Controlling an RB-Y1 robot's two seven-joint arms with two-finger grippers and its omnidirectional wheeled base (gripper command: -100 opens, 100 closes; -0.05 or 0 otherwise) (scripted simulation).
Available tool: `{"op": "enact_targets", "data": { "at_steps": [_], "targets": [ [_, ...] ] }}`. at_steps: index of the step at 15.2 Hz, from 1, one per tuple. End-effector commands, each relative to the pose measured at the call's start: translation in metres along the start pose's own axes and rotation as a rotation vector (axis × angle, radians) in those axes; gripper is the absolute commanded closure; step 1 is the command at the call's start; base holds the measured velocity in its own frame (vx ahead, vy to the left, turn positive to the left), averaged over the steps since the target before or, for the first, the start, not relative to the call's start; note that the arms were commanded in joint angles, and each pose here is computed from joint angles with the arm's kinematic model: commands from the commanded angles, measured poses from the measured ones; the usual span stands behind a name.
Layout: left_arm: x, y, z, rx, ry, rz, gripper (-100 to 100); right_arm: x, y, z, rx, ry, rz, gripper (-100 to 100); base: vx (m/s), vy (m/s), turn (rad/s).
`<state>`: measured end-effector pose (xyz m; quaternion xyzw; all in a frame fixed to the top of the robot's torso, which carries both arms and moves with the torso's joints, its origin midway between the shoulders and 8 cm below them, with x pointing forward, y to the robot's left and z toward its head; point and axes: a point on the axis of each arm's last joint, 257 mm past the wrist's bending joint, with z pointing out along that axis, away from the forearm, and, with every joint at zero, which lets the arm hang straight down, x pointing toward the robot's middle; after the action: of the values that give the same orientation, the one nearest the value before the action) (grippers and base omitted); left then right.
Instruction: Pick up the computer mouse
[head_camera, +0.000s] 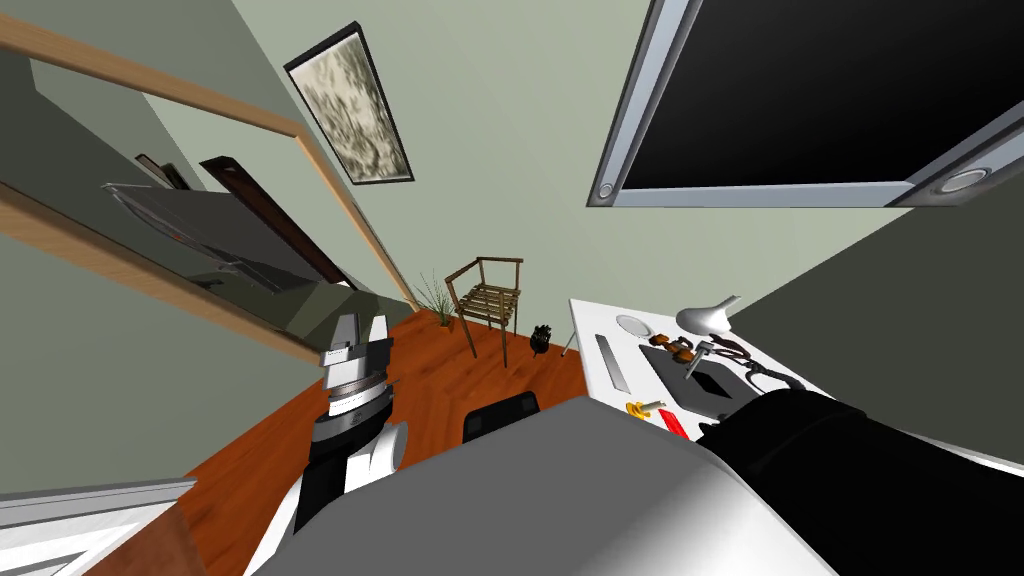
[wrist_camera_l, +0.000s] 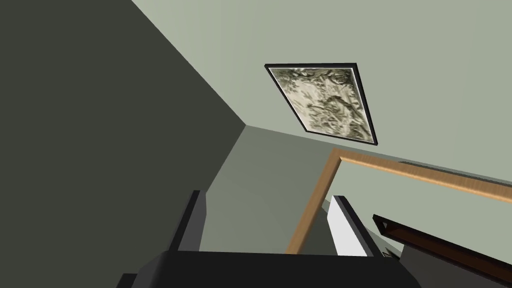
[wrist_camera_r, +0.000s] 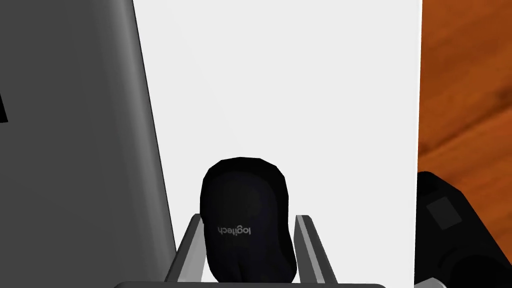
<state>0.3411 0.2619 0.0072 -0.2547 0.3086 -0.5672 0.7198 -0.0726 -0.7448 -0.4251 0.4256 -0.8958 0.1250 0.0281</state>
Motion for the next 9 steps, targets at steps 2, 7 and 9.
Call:
{"op": "enact_targets", "data": {
  "at_steps": [2,7,9],
  "targets": [
    [0.000,0.000,0.000,0.000,0.000,0.000,0,0.000,-0.001,0.000,0.002,0.000,0.000,100,-0.001,-0.002,0.008],
    [0.000,0.000,0.000,0.000,0.000,0.000,0,0.011,-0.016,-0.018,0.006,0.005,-0.013,100,0.012,0.041,-0.045],
    [0.000,0.000,0.000,0.000,0.000,0.000,0,0.010,-0.014,-0.016,0.006,0.006,-0.011,100,0.022,0.057,-0.035]
  ]
}}
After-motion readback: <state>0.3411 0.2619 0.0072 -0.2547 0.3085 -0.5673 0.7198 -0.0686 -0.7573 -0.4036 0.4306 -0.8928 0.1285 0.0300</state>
